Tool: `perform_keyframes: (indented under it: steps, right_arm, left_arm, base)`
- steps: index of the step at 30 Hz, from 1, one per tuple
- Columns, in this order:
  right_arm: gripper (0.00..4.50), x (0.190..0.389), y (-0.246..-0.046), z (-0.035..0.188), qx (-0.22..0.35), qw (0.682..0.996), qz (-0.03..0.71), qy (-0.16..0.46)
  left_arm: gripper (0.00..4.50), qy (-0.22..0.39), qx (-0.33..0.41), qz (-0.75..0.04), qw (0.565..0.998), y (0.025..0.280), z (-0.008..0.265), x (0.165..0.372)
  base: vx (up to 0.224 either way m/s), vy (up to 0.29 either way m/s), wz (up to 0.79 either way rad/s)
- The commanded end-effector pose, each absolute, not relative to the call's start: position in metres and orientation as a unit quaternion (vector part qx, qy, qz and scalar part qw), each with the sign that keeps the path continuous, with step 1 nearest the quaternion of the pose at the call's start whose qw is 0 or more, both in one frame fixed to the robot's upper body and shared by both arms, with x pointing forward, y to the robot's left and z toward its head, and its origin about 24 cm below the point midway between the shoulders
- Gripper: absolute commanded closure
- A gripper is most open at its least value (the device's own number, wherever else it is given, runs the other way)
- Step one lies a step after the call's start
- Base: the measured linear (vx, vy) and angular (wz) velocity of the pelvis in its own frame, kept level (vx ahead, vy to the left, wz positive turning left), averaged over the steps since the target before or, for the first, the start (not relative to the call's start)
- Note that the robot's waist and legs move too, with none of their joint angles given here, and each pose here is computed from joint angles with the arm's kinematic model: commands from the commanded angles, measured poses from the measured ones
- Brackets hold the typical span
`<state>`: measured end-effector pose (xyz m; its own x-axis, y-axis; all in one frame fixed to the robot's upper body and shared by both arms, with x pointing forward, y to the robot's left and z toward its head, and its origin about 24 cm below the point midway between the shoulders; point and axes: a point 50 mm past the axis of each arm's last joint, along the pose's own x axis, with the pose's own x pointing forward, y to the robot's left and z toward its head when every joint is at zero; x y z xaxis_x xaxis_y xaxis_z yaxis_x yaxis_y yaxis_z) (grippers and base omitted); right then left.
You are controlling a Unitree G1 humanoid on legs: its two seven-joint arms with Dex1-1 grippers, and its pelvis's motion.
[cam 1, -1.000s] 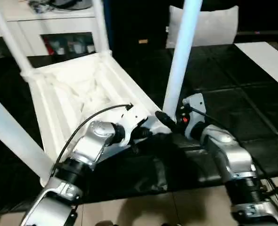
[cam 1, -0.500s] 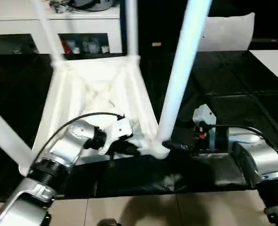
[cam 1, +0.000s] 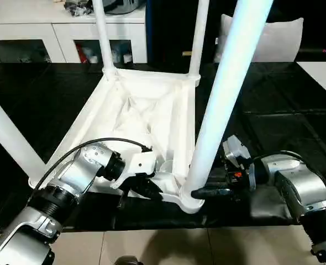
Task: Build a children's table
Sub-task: Rotate leg to tighten
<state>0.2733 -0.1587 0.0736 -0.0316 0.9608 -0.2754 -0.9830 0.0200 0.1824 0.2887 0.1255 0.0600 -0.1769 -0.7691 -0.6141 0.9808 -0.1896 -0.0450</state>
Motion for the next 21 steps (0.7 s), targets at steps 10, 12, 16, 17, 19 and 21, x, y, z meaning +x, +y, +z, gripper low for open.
perform_keyframes:
  steps: [10,12,16,17,19,21]
  right_arm:
    - [2.0,0.271,-0.156,0.076,-0.017,0.672,0.719,0.177]
    - [2.21,0.27,-0.155,0.076,-0.007,0.673,0.719,0.175]
    - [2.39,0.27,-0.152,0.078,0.014,0.684,0.71,0.17]
    - [2.39,0.271,-0.148,0.075,0.013,0.706,0.688,0.169]
    - [2.42,0.273,-0.145,0.072,0.011,0.722,0.671,0.169]
    - [2.42,0.284,-0.134,0.063,0.014,0.784,0.6,0.162]
  left_arm:
    - [4.5,0.212,0.25,-0.761,0.56,0.118,0.067,0.288]
    - [4.5,0.213,0.245,-0.76,0.563,0.119,0.067,0.288]
    - [4.5,0.214,0.227,-0.754,0.579,0.118,0.067,0.289]
    - [4.5,0.209,0.214,-0.742,0.6,0.114,0.069,0.291]
    - [4.5,0.206,0.208,-0.733,0.614,0.112,0.069,0.293]
    - [4.5,0.202,0.189,-0.69,0.669,0.102,0.068,0.3]
  base:
    - [0.0,0.0,0.0]
    - [0.0,0.0,0.0]
    - [0.0,0.0,0.0]
    - [0.0,0.0,0.0]
    - [0.0,0.0,0.0]
    - [0.0,0.0,0.0]
